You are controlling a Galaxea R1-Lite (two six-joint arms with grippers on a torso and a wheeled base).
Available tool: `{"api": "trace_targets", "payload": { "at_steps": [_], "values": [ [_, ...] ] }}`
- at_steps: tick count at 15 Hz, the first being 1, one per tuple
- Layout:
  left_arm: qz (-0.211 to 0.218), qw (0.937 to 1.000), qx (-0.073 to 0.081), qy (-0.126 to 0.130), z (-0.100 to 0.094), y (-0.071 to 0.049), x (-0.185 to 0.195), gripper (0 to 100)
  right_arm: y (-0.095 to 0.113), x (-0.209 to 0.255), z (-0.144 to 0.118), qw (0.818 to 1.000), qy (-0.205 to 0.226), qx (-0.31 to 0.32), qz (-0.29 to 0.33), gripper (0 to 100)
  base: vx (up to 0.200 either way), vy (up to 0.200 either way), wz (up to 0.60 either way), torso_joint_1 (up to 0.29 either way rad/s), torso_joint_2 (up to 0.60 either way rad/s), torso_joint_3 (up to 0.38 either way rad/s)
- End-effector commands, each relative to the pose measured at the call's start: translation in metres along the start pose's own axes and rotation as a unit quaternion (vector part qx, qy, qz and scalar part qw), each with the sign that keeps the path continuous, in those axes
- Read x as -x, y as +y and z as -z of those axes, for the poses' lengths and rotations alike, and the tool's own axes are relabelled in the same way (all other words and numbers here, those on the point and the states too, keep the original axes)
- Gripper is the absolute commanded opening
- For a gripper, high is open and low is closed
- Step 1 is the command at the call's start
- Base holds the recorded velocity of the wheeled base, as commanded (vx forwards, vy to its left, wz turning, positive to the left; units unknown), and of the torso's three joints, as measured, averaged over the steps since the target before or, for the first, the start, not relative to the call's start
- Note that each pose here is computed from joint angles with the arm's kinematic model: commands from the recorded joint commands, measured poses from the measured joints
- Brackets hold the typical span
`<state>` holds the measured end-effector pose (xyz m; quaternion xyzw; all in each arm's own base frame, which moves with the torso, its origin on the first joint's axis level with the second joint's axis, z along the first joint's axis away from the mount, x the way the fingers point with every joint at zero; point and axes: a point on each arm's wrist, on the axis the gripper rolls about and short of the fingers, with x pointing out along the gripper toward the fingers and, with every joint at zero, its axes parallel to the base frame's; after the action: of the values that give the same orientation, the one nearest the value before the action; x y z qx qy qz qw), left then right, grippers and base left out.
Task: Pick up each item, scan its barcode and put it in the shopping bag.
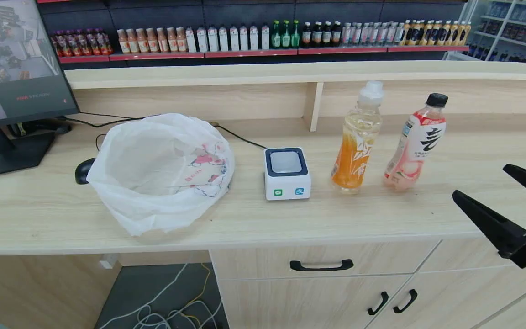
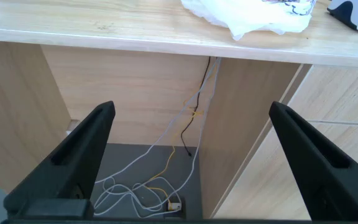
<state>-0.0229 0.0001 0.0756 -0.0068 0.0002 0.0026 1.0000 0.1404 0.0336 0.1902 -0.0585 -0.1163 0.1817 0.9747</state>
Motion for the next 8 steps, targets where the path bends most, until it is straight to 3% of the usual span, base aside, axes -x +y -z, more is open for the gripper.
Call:
{"api": "trace_targets", "payload": {
  "at_steps": [1, 3, 8],
  "values": [
    [0.000, 1.0000, 0.000, 0.001, 0.000, 0.000, 0.000, 100, -0.005, -0.048, 0.012, 1.000, -0.003, -0.001, -0.004, 100, 0.000, 0.000, 0.00, 0.000, 0.00, 0.000],
    [-0.001, 1.0000, 0.000, 0.000, 0.000, 0.000, 0.000, 100, -0.005, -0.059, 0.019, 1.000, -0.023, 0.002, 0.012, 100, 0.000, 0.000, 0.00, 0.000, 0.00, 0.000],
    [-0.001, 1.0000, 0.000, 0.000, 0.000, 0.000, 0.000, 100, 0.028, -0.074, 0.026, 0.999, -0.003, -0.025, 0.047, 100, 0.000, 0.000, 0.00, 0.000, 0.00, 0.000]
  ]
}}
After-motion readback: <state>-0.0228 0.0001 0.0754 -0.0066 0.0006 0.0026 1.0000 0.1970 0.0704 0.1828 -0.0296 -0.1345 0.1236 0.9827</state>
